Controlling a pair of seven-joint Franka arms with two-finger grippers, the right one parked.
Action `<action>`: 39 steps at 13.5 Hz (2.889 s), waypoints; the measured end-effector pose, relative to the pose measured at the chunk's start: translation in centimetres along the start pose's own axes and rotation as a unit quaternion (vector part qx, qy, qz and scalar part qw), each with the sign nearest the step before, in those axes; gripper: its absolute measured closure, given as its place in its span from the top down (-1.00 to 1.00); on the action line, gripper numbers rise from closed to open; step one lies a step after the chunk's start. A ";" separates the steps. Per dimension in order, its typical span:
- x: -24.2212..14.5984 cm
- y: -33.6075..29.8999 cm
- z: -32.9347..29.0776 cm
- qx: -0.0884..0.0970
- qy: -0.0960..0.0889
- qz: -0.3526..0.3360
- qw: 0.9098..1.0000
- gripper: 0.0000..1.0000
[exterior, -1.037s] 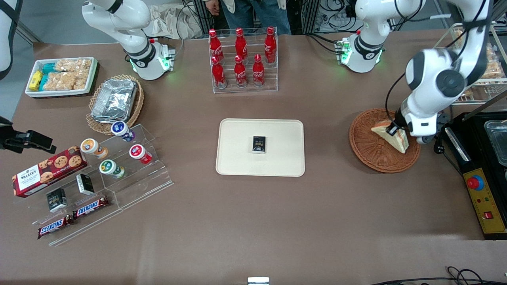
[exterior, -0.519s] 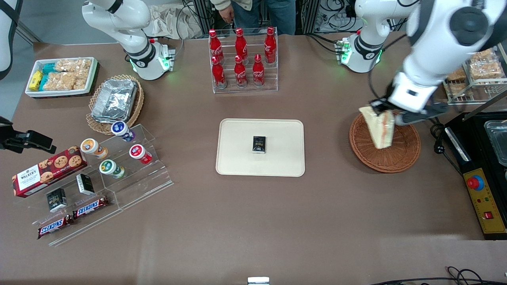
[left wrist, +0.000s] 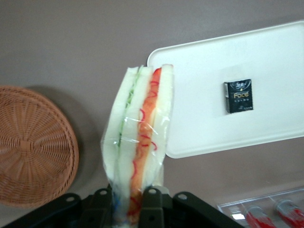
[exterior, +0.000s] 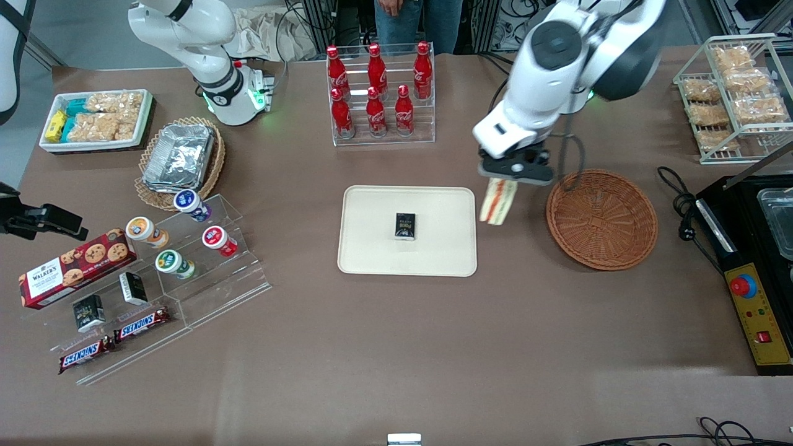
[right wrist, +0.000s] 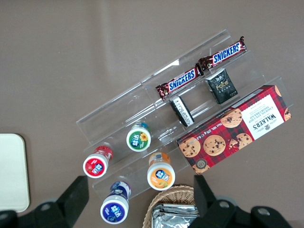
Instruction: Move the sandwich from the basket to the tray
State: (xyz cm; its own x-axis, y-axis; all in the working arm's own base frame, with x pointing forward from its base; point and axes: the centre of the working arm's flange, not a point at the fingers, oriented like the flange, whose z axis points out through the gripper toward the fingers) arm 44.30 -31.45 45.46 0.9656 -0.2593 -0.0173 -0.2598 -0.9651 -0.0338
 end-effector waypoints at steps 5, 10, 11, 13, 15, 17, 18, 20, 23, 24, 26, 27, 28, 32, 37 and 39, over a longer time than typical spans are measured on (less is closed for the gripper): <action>1.7 2.2 12.3 0.034 -0.041 -0.043 0.998 -0.59; 2.3 4.6 19.9 0.021 -0.050 -0.098 0.994 -0.59; 2.3 5.1 19.9 0.016 -0.048 -0.099 0.994 -0.59; 1.9 6.6 19.9 0.012 -0.041 -0.096 0.994 -0.59; 1.5 7.6 20.3 0.019 -0.034 -0.094 0.995 -0.59; 1.5 7.6 21.3 0.030 -0.028 -0.092 0.995 -0.61; 1.5 7.5 21.7 0.031 -0.028 -0.092 0.995 -0.51; 1.6 7.4 22.0 0.031 -0.028 -0.092 0.995 -0.13; 2.5 7.3 21.1 0.033 -0.023 -0.100 0.994 0.50; 3.0 7.2 20.2 0.046 -0.026 -0.109 0.993 0.72; 4.6 7.2 16.1 0.078 -0.031 -0.128 0.988 1.00; 5.3 7.3 13.0 0.084 -0.034 -0.143 0.986 1.00; 6.1 7.1 9.4 0.082 -0.036 -0.160 0.983 1.00; 8.7 0.0 -2.0 0.034 -0.041 -0.149 0.987 1.00; 8.6 -10.7 -7.2 0.017 -0.060 -0.109 0.992 1.00; 8.0 -15.7 -8.7 0.005 -0.065 -0.098 0.993 1.00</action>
State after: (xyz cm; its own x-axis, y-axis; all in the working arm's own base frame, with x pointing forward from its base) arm 56.19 -18.72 54.55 0.9887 -0.0590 -0.1381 -0.0676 -0.9960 -0.0584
